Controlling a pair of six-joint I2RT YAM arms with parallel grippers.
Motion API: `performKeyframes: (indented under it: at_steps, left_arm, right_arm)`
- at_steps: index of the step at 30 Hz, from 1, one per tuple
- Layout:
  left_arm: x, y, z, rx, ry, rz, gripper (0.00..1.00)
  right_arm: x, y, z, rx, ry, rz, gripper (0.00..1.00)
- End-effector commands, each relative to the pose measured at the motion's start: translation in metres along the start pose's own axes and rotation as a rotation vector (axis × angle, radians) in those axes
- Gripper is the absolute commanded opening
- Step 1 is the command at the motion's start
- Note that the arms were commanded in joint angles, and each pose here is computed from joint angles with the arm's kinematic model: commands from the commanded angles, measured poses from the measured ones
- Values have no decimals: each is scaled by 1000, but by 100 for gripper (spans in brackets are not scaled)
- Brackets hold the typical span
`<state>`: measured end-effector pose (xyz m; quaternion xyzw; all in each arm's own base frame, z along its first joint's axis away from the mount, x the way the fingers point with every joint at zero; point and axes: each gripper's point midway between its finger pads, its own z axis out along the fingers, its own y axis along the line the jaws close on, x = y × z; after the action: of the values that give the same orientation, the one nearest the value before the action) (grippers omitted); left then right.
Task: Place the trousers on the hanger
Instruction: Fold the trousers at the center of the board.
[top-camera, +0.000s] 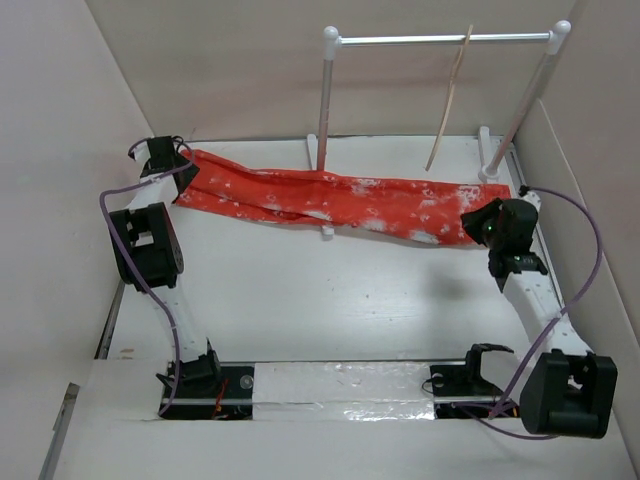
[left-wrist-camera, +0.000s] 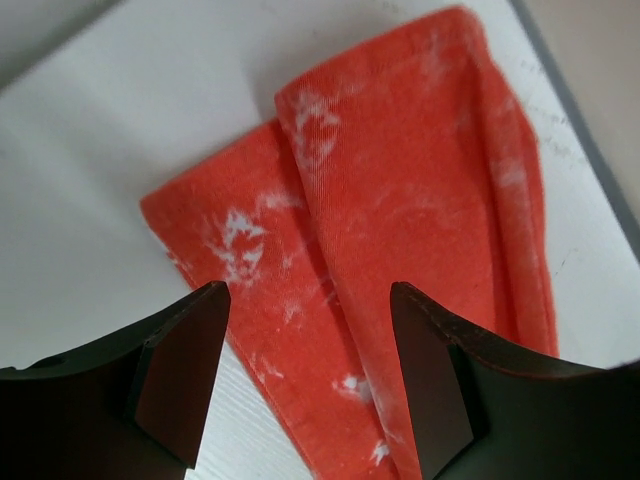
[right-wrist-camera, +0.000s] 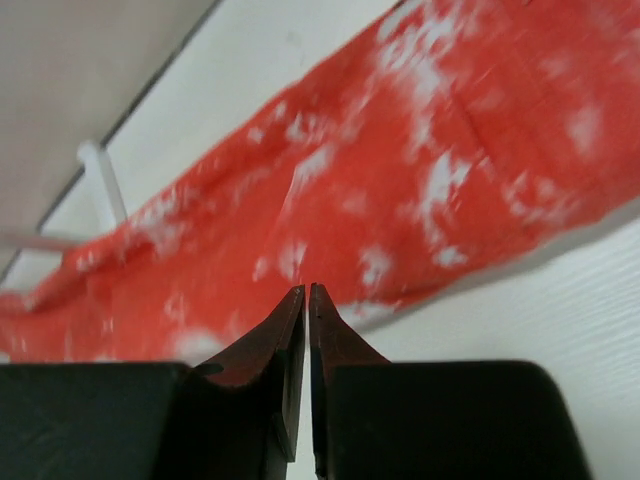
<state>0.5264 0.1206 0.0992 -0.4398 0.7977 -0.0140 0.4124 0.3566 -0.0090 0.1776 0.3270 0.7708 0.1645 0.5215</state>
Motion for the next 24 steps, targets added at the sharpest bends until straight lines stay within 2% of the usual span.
performKeyframes:
  at_steps: [1,4,11,12,17,20,23,24]
  left_arm:
    - [5,-10,8,106,42,-64,63]
    - [16,-15,16,140,81,-59,64]
    - [17,-18,35,151,69,-64,56]
    - [16,-20,36,156,66,-66,50]
    - [14,-29,40,205,48,-84,41]
    - [12,-32,42,222,37,-100,32]
    - [10,-35,45,230,29,-104,18]
    - [6,-37,44,237,17,-106,6]
  right_arm:
    - [9,50,-21,-253,4,-158,19]
    - [48,71,-37,-385,119,-235,31]
    - [104,96,-56,-465,234,-296,34]
    - [113,104,-61,-491,253,-307,34]
    - [138,130,-73,-556,282,-298,34]
    - [163,146,-82,-588,333,-320,33]
    - [182,158,-90,-603,361,-339,33]
    - [185,163,-93,-616,366,-339,33]
